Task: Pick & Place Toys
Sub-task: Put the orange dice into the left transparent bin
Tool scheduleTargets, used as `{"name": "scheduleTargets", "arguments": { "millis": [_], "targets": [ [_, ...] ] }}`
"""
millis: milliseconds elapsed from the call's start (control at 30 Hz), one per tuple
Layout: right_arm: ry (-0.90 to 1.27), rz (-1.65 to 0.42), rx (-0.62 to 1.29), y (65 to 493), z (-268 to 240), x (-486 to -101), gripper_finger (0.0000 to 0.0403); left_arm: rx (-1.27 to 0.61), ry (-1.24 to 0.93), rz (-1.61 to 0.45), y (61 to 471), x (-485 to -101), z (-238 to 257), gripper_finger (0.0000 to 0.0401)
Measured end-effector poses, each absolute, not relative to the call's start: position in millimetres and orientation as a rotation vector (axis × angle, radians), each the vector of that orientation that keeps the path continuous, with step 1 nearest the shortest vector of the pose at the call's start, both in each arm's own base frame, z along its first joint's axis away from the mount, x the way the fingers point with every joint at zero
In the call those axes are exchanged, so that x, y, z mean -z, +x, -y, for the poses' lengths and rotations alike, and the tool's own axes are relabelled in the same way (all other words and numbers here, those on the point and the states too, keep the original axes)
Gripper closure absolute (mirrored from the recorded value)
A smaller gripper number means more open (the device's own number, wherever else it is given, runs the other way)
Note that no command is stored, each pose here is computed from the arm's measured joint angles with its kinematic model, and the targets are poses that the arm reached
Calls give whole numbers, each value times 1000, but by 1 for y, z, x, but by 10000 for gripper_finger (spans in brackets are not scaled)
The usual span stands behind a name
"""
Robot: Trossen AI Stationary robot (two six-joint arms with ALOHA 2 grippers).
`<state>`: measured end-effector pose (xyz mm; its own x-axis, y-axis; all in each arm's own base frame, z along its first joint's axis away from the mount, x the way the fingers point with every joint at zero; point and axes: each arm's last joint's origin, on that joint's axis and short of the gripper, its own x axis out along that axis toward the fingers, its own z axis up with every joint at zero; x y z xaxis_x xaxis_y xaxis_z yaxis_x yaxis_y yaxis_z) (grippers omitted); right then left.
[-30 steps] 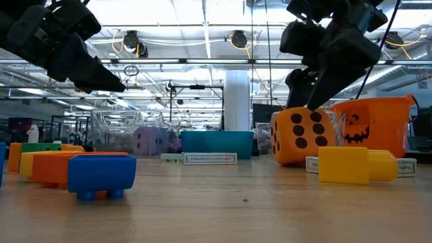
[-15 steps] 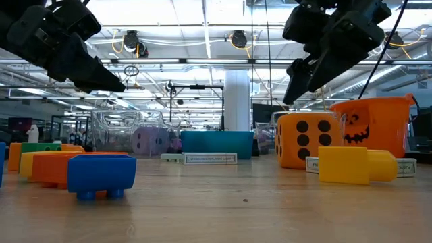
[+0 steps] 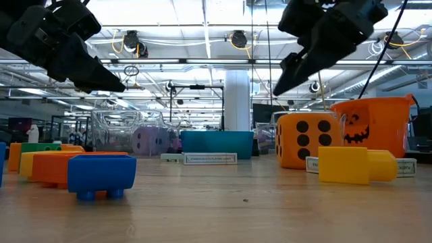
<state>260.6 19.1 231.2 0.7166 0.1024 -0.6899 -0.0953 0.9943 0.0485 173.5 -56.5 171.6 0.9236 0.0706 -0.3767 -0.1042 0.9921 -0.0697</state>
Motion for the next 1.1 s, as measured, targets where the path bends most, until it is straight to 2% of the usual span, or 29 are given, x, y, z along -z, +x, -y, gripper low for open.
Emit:
{"name": "scheduleTargets", "arguments": {
  "millis": [233,600,700,933,1100],
  "targets": [
    [41,-637,-104,269,-20,-241,3,-90,-89,-383,174,-172,57,249],
    [188,-689,-54,266,-22,-237,3,-90,-89,-384,174,-172,57,249],
    [170,-727,-47,263,-25,-234,3,-90,-89,-384,174,-172,57,249],
    [11,-819,121,258,-34,-222,3,-90,-89,-384,173,-172,57,249],
    [2,-831,126,258,-42,-219,3,-90,-90,-384,173,-171,57,249]
  ]
}}
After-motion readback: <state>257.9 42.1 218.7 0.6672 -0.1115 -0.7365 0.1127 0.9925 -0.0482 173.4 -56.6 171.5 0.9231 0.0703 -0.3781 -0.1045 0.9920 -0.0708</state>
